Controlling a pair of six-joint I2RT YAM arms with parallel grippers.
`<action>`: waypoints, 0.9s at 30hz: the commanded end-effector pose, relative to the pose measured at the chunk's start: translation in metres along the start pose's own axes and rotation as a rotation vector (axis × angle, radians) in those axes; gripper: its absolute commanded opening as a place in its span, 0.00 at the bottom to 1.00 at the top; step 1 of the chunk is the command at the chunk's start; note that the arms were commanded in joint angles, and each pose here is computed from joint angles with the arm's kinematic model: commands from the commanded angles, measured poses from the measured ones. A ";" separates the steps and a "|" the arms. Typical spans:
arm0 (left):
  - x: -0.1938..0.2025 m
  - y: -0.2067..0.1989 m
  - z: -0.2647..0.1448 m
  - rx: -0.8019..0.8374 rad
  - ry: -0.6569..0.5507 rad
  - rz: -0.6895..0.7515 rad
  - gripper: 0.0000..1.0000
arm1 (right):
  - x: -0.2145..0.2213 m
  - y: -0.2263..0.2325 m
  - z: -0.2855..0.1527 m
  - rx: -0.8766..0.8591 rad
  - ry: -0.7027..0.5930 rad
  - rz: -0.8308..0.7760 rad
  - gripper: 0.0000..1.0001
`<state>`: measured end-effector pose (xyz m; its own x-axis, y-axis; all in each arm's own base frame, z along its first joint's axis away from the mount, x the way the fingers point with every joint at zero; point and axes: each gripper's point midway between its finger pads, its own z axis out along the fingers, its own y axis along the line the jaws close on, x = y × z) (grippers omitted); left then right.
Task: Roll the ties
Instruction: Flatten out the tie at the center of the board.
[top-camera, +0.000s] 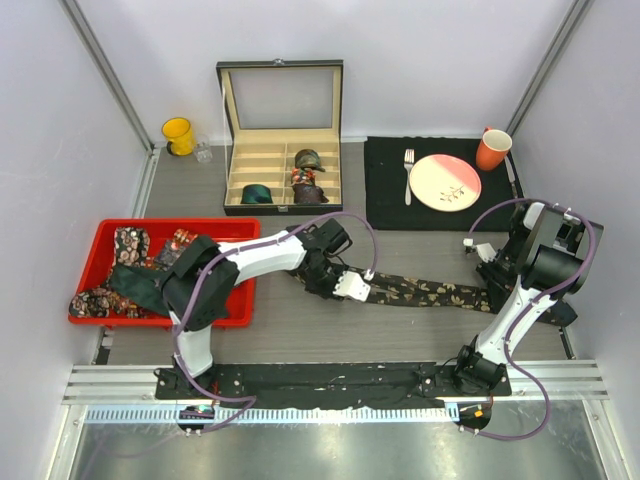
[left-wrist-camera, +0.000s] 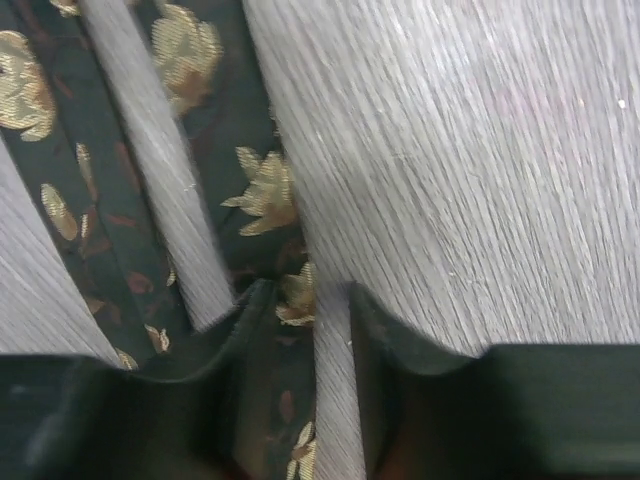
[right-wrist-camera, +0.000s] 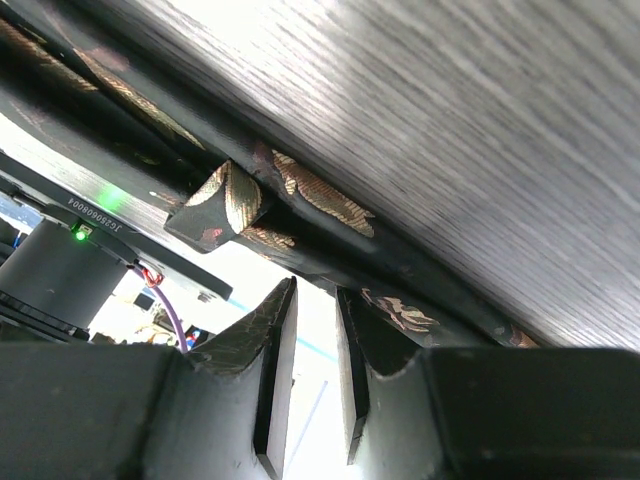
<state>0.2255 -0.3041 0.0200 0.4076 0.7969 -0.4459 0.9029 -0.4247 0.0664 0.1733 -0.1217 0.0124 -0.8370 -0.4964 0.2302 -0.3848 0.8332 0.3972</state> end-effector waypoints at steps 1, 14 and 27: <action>-0.003 0.008 -0.001 -0.061 -0.015 -0.038 0.24 | -0.027 -0.046 0.010 0.147 -0.089 -0.070 0.29; -0.034 0.053 -0.048 -0.257 -0.122 -0.113 0.00 | -0.029 -0.049 0.012 0.145 -0.086 -0.086 0.17; -0.041 0.092 -0.084 -0.461 -0.197 -0.113 0.00 | -0.031 -0.049 0.011 0.152 -0.101 -0.085 0.03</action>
<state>0.2747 -0.3267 0.0653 0.2634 0.7922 -0.5505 0.9611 -0.1663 0.2205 0.1755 -0.1280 0.0091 -0.8180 -0.5289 0.2262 -0.4232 0.8196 0.3862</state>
